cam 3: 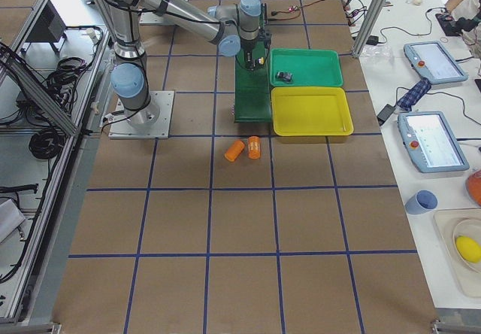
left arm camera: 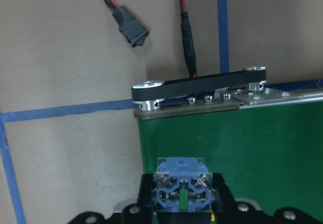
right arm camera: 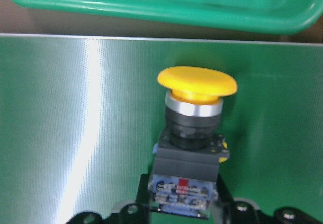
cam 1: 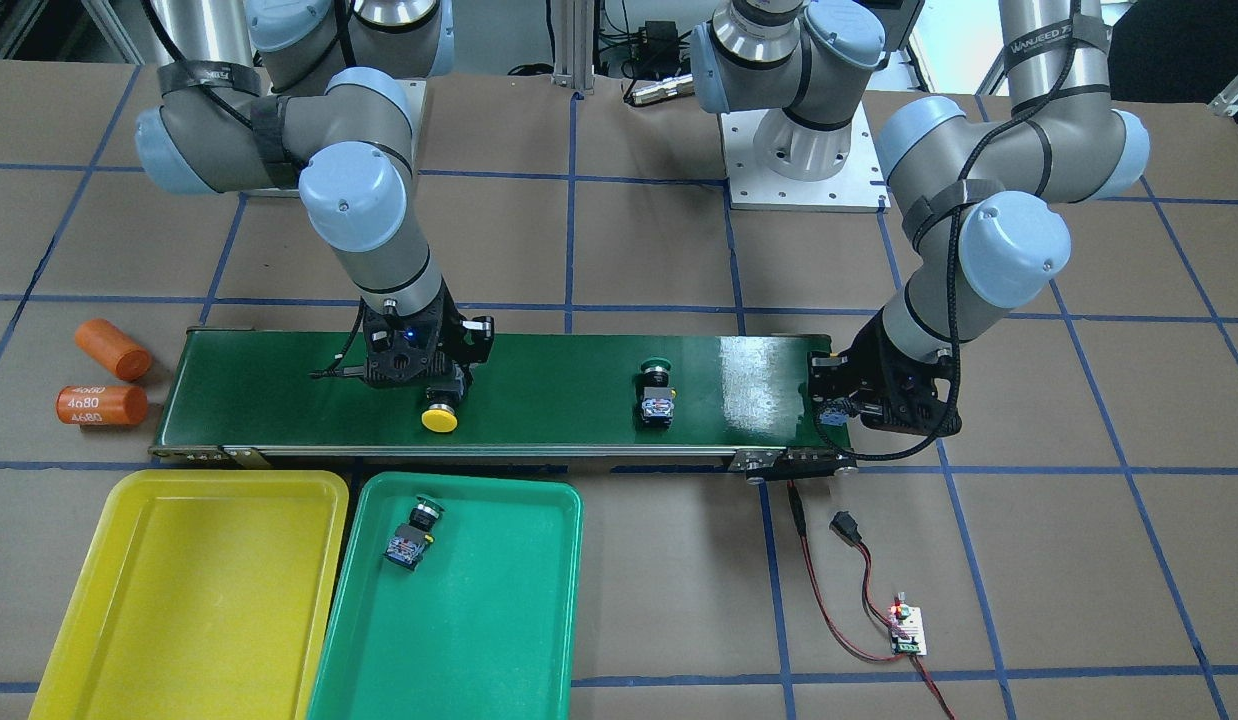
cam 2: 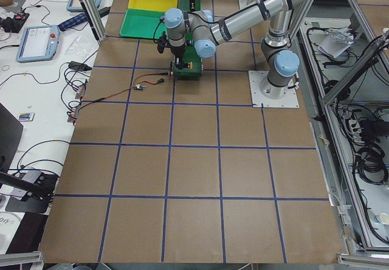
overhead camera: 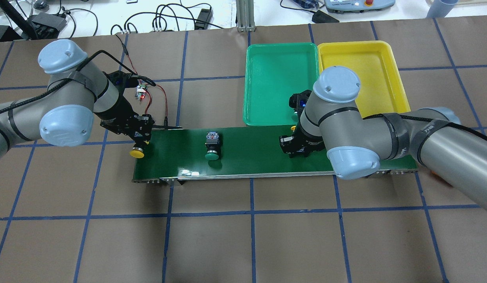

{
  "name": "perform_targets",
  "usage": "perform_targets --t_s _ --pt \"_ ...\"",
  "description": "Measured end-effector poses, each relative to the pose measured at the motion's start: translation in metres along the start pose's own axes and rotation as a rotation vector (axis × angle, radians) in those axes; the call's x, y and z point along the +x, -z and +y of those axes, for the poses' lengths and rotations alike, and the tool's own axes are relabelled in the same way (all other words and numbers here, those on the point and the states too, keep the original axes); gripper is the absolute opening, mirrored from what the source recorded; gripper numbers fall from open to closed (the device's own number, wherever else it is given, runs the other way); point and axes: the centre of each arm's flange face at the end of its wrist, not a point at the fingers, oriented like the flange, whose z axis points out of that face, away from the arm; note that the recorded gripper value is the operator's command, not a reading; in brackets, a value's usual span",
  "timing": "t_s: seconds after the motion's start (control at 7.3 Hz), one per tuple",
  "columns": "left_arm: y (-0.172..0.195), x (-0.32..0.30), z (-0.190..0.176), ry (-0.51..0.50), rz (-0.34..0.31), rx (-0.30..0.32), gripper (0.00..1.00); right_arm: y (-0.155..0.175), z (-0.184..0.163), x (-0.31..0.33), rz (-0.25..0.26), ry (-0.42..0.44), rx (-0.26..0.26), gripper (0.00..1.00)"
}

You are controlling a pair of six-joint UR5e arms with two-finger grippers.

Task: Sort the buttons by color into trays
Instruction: 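Carry the yellow-capped button to the yellow tray while the left gripper loads the belt, then open the right gripper in the yellow tray while the left gripper withdraws upward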

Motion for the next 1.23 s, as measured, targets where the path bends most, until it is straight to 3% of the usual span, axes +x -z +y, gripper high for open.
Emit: perform_targets --t_s 0.27,0.41,0.68,0.82,0.96,1.1,1.23 --pt "-0.001 0.0 -0.002 0.01 0.006 0.008 1.0 0.017 -0.021 0.017 0.029 0.023 0.037 0.0" --pt "0.001 0.0 -0.002 0.012 0.006 0.012 1.0 0.034 -0.048 0.037 0.038 0.031 0.055 0.0" --pt "0.017 0.002 -0.001 0.011 -0.005 0.041 1.0 0.049 -0.115 0.107 0.039 0.054 0.033 0.0" --pt "0.036 0.004 -0.002 0.012 -0.016 0.064 1.0 0.048 -0.145 0.146 0.035 0.084 0.029 0.15" --pt "0.062 0.007 -0.002 0.012 -0.022 0.075 1.0 0.047 -0.165 0.184 0.029 0.103 0.03 0.8" --pt "0.096 0.009 0.001 0.014 -0.034 0.064 1.0 0.045 -0.174 0.213 0.019 0.114 0.026 1.0" --pt "0.137 0.014 0.012 0.019 -0.048 0.033 1.0 0.042 -0.177 0.229 0.011 0.129 0.017 1.0"
